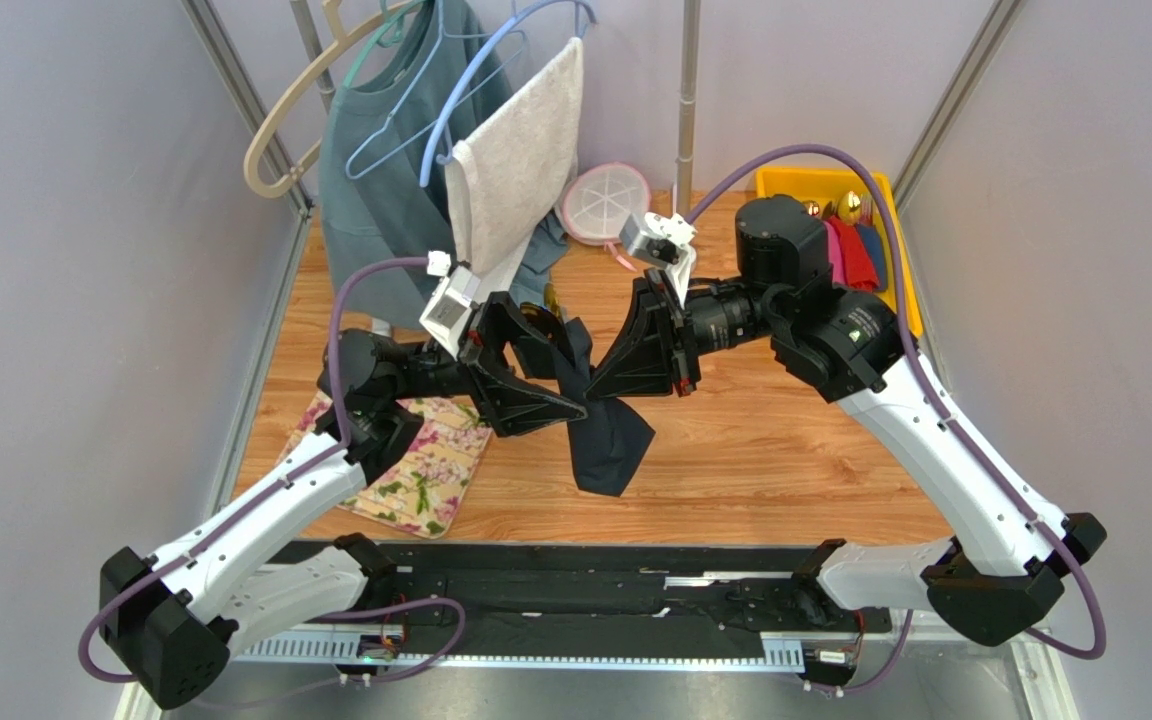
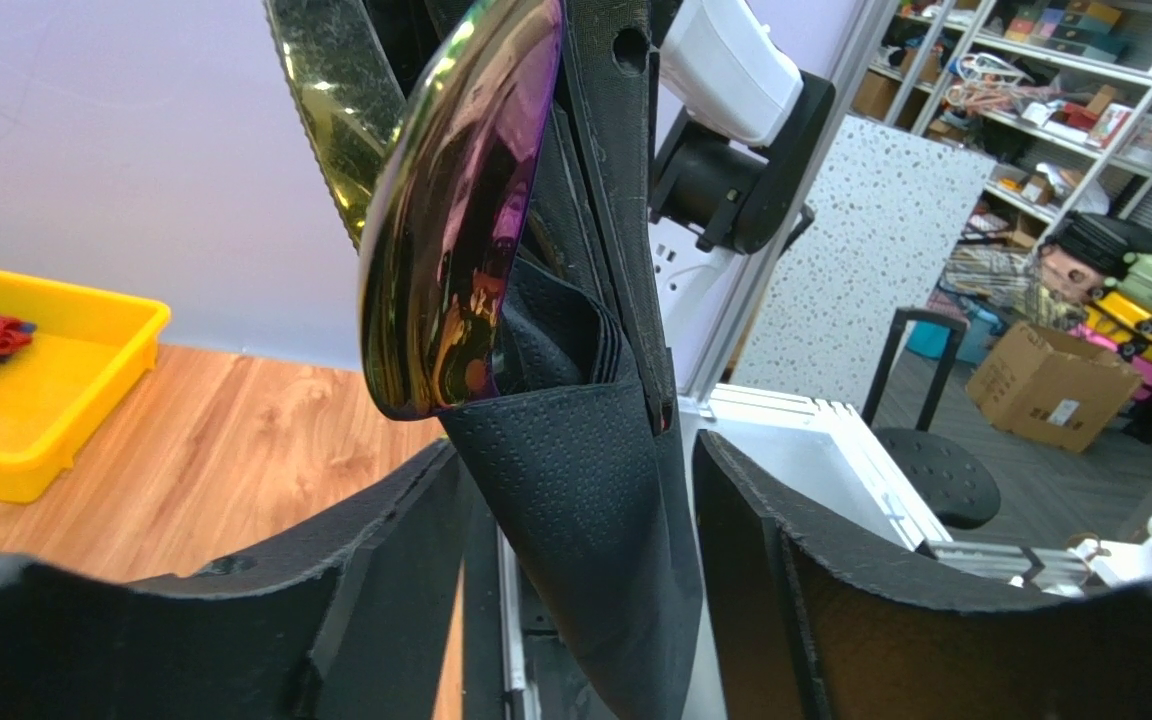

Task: Place the utensils on the paper napkin and roll it up

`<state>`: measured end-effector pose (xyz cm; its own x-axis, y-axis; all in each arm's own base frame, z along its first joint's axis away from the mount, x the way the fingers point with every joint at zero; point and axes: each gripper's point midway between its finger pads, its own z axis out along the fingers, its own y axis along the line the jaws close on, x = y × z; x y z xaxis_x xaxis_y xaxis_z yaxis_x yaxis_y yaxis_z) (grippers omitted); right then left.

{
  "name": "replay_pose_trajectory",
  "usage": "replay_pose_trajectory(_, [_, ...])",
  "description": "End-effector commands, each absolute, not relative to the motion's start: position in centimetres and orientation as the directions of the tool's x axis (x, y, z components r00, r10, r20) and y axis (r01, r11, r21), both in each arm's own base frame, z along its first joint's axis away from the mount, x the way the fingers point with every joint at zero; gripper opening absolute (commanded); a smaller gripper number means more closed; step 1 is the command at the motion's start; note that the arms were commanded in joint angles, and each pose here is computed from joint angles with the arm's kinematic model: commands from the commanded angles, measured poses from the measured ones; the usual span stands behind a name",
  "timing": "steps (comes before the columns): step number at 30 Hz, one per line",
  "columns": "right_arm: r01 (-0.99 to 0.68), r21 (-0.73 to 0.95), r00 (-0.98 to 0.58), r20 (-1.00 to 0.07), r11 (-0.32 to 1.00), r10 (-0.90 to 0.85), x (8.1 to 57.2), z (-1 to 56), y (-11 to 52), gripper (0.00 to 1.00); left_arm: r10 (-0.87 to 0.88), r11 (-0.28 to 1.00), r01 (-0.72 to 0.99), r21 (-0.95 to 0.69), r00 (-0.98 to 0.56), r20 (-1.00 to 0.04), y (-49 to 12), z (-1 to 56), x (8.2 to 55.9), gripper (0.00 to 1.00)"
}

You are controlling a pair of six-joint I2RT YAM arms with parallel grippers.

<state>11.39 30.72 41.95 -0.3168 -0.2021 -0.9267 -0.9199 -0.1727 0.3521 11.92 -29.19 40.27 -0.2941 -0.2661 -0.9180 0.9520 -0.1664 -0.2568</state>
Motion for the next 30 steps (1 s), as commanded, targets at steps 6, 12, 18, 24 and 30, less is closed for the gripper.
replay_pose_trajectory(6, [-0.955, 0.251, -0.230, -0.964, -0.160, -0.135, 11.1, 44.4, 30.2, 0.00, -0.296, -0.183, 0.957, -0.226, -0.273, -0.915, -29.0, 41.6, 11.4, 0.41])
replay_pose_trajectory(12, [-0.970, 0.224, -0.213, -0.969, -0.089, -0.122, 12.2, 44.1, 30.1, 0.00, -0.284, -0.199, 0.953, -0.230, -0.281, -0.917, -29.0, 41.3, 11.0, 0.05])
replay_pose_trajectory(18, [-0.975, 0.216, -0.210, -0.971, -0.045, -0.111, 12.8, 44.0, 30.1, 0.00, -0.277, -0.186, 0.950, -0.250, -0.294, -0.915, -29.0, 41.1, 11.3, 0.00])
replay_pose_trajectory(24, [-0.971, 0.230, -0.235, -0.966, 0.058, -0.107, 14.3, 43.6, 29.6, 0.58, -0.268, -0.131, 0.943, -0.305, -0.330, -0.905, -28.8, 40.8, 12.5, 0.00])
replay_pose_trajectory(30, [-0.956, 0.259, -0.276, -0.953, 0.135, -0.127, 15.2, 41.7, 28.0, 0.82, -0.276, -0.057, 0.936, -0.349, -0.350, -0.895, -28.2, 40.8, 14.9, 0.00])
